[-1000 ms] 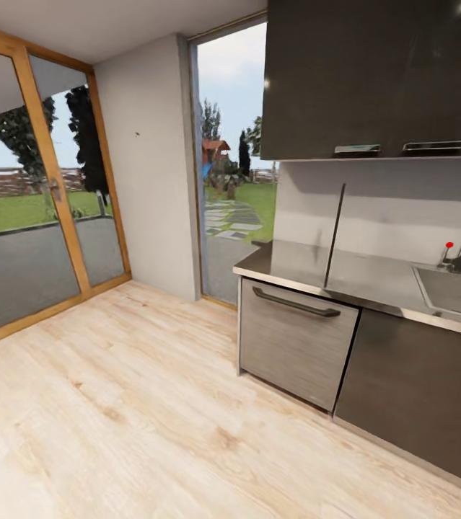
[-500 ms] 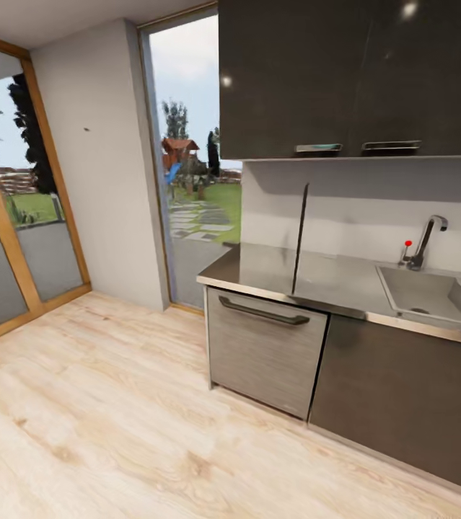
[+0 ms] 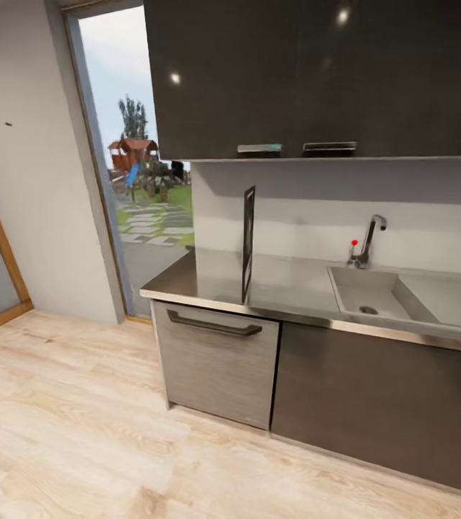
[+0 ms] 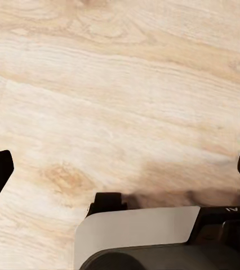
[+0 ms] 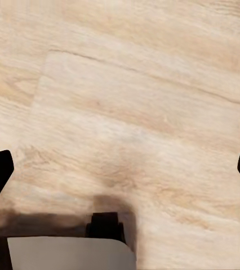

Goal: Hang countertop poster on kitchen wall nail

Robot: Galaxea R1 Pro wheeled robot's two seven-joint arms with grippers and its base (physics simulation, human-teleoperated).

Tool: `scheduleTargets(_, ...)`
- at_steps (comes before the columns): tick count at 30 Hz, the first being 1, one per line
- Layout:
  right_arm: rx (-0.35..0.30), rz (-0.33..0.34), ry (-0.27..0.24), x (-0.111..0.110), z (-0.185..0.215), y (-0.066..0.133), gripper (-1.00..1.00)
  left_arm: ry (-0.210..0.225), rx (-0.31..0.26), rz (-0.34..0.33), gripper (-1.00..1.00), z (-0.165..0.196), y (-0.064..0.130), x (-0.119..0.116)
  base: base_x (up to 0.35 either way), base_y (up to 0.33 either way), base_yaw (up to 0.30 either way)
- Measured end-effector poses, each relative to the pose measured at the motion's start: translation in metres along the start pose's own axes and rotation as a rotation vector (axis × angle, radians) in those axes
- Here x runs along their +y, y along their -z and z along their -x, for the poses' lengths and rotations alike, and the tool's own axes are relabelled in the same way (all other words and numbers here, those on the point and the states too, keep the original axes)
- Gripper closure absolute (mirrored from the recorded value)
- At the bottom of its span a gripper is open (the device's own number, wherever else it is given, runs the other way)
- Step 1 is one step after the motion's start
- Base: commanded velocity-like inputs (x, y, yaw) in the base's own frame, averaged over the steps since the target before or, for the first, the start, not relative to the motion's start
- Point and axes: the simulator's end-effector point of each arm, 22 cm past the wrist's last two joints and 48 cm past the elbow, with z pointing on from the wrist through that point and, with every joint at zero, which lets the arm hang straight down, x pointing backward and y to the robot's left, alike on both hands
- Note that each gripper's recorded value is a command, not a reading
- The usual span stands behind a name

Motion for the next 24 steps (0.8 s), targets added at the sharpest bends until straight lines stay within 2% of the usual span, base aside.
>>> scheduleTargets(4, -0.001, 0.000, 0.000, 0.000, 0.000, 0.000, -1.00, 0.000, -0.001, 0.000, -1.00, 0.000, 0.000, 0.000, 0.170, -0.146, -0.170)
scheduleTargets(11, -0.004, -0.011, 0.000, -0.008, 0.002, 0.000, -1.00, -0.004, -0.005, -0.002, -1.00, 0.002, 0.000, -0.001, 0.027, -0.023, -0.026)
scheduleTargets(15, -0.041, -0.018, -0.002, -0.013, 0.020, -0.001, -1.00, -0.023, -0.076, -0.009, -1.00, 0.024, -0.001, -0.005, 0.003, -0.002, -0.002)
scheduleTargets(16, -0.051, -0.025, -0.001, -0.018, 0.024, -0.001, -1.00, -0.024, -0.129, -0.012, -1.00, 0.047, -0.001, -0.008, 0.000, 0.000, 0.000)
scheduleTargets(17, -0.248, -0.069, -0.005, -0.049, 0.081, 0.005, -1.00, -0.024, -0.208, -0.030, -1.00, 0.086, 0.002, -0.021, 0.000, 0.000, 0.000)
scheduleTargets(18, -0.343, -0.097, -0.037, -0.064, 0.105, 0.013, -1.00, -0.006, -0.291, -0.051, -1.00, 0.151, 0.011, -0.041, 0.000, 0.000, 0.000)
scheduleTargets(19, -0.387, -0.107, -0.050, -0.069, 0.116, 0.017, -1.00, 0.017, -0.415, -0.066, -1.00, 0.236, 0.039, -0.056, 0.000, 0.000, 0.000)
scheduleTargets(20, -0.432, -0.115, -0.054, -0.073, 0.127, 0.024, -1.00, 0.043, -0.561, -0.077, -1.00, 0.326, 0.088, -0.063, 0.000, 0.000, 0.000)
scheduleTargets(21, -0.452, -0.118, -0.053, -0.075, 0.130, 0.028, -1.00, 0.056, -0.620, -0.083, -1.00, 0.361, 0.113, -0.066, 0.000, 0.000, 0.000)
scheduleTargets(22, -0.489, -0.124, -0.051, -0.078, 0.134, 0.038, -1.00, 0.070, -0.649, -0.096, -1.00, 0.392, 0.130, -0.073, 0.000, 0.000, 0.000)
scheduleTargets(24, -0.509, -0.126, -0.047, -0.079, 0.136, 0.043, -1.00, 0.075, -0.676, -0.101, -1.00, 0.412, 0.141, -0.075, 0.000, 0.000, 0.000)
